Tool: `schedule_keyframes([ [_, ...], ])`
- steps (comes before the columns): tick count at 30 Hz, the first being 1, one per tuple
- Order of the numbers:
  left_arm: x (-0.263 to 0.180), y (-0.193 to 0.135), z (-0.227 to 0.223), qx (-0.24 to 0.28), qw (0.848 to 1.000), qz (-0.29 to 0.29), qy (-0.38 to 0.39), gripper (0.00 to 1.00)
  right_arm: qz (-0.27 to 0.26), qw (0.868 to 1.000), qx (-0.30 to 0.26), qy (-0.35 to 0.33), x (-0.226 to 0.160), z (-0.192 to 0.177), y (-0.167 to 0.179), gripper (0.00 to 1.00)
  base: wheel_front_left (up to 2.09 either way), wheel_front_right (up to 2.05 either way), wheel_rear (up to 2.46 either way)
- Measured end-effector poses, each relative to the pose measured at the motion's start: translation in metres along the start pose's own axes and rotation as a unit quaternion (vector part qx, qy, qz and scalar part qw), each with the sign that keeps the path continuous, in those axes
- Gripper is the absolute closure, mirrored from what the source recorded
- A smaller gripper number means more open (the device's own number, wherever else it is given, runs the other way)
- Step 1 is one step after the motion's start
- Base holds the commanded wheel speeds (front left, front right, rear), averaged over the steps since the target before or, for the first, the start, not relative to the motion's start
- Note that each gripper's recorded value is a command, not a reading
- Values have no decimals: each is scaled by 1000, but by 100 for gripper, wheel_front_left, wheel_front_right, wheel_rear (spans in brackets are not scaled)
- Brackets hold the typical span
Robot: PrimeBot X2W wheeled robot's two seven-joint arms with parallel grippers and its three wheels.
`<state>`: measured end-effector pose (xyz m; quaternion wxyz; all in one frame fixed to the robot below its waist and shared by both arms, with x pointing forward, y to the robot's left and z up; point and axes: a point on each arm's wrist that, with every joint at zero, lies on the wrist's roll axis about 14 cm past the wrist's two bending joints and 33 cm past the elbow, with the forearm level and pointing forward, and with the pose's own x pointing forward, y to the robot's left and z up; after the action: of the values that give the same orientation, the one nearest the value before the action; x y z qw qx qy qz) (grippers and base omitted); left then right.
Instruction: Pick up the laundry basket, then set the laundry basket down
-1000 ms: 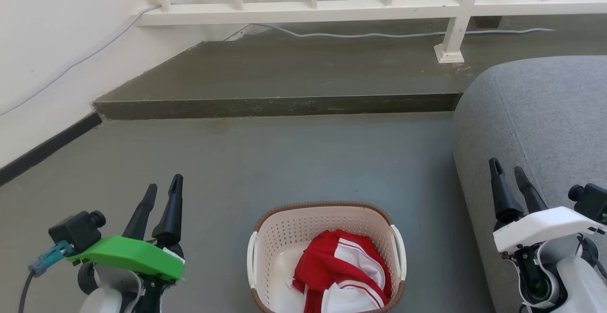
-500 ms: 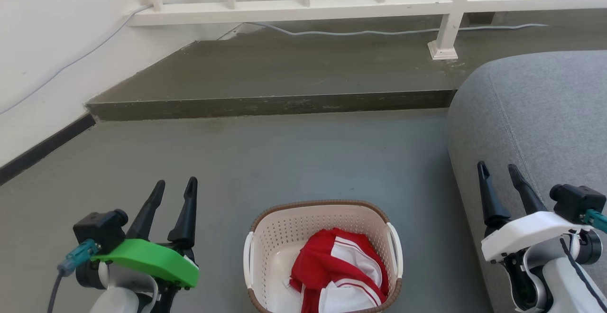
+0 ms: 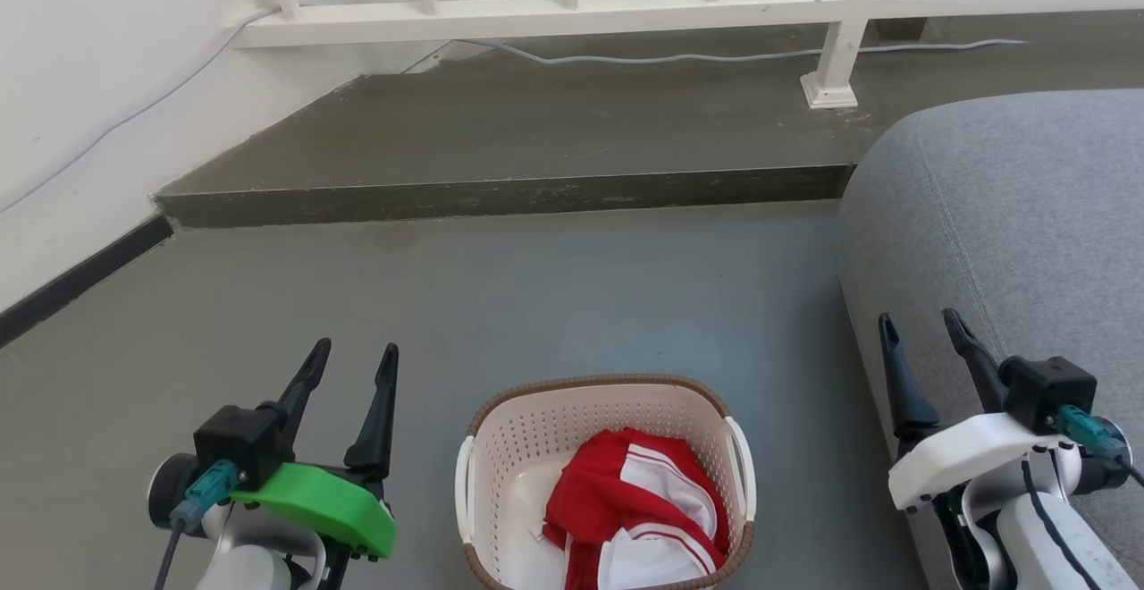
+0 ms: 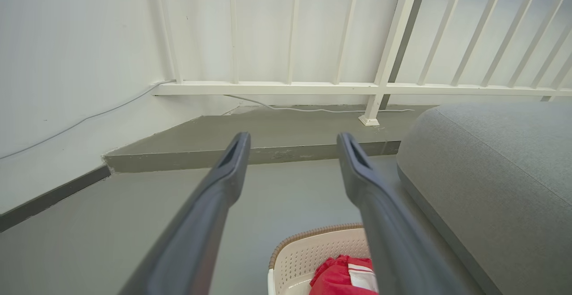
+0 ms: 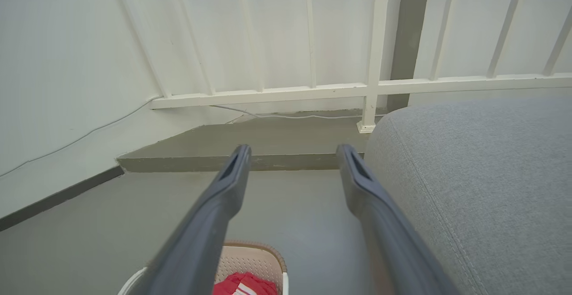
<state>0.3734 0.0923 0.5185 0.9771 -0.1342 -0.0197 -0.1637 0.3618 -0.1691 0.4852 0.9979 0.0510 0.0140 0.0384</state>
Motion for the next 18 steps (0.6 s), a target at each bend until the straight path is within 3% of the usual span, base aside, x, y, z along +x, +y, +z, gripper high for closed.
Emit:
schedule_keyframes([
  [8, 0, 3, -4, 30, 999, 10, -1, 0, 5, 999, -45, -10, -2, 1, 3, 0, 0, 0, 0],
  [18, 0, 8, -12, 22, 999, 25, 9, 0, -6, 999, -38, 1, -3, -7, -1, 0, 0, 0, 0],
])
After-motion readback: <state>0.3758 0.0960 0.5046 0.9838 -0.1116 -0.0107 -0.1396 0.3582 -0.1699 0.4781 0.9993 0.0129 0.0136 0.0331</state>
